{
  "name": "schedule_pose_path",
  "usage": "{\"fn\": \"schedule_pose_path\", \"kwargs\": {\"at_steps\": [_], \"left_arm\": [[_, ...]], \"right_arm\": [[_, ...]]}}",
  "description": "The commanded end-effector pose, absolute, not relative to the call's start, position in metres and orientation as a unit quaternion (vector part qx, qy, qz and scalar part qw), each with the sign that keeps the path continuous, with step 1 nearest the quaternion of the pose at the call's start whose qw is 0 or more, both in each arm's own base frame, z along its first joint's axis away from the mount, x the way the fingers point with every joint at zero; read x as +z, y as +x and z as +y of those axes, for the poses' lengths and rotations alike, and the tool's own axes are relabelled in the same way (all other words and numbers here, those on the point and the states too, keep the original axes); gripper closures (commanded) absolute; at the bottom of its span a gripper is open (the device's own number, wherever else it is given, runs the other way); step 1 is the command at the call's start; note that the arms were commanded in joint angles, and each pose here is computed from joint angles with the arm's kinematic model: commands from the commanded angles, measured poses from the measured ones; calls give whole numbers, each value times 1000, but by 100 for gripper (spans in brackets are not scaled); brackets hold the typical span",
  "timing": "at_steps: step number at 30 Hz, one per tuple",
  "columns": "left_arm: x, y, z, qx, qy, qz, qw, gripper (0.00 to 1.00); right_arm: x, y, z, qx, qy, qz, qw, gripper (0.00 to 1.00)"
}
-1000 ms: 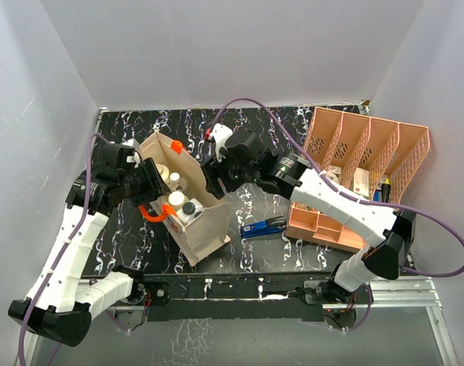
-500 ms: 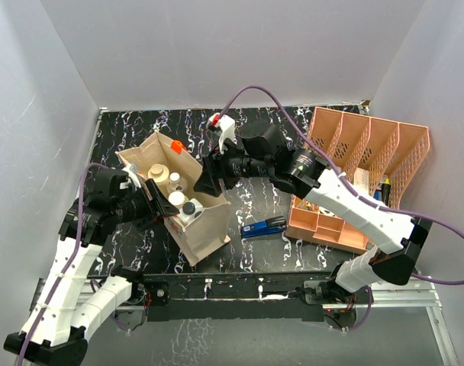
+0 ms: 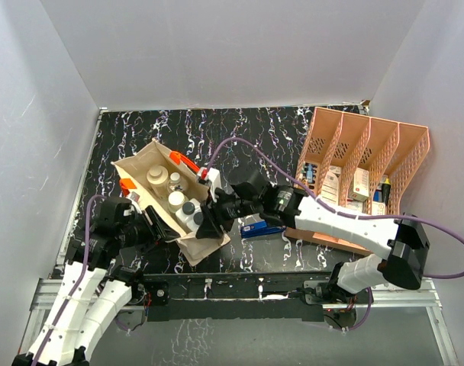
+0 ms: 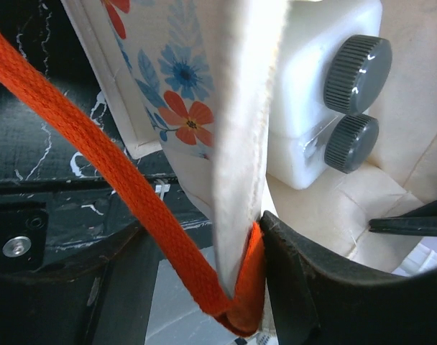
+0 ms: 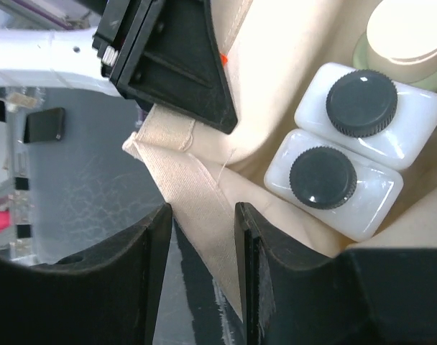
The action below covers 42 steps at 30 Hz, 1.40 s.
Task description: Take the personal care products out of the canvas bag
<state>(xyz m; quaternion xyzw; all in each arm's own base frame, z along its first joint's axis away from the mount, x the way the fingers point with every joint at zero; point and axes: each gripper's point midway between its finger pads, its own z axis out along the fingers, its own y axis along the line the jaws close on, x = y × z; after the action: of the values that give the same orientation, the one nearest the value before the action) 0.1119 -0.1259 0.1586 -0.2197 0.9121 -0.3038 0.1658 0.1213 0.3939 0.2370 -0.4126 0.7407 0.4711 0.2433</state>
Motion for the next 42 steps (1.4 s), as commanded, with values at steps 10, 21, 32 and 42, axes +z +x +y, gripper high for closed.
{"fn": "schedule_pose_path", "kwargs": {"at_steps": [10,21,32,42], "left_arm": [[100,82,-117,-264,-240,929,99,49],[104,83,-124,-285,-220,928,98,47],[109,82,-128,-296,-190,932,93,45],[140,89,-140,-339,-162,920,111,24]], "right_arm": [[114,110,359,356,-434,796,225,60],[213,146,385,368,-376,788,320,49],[250,172,405,334,-356,800,349,21],[238,154,399,324,-376,805,326,32]]}}
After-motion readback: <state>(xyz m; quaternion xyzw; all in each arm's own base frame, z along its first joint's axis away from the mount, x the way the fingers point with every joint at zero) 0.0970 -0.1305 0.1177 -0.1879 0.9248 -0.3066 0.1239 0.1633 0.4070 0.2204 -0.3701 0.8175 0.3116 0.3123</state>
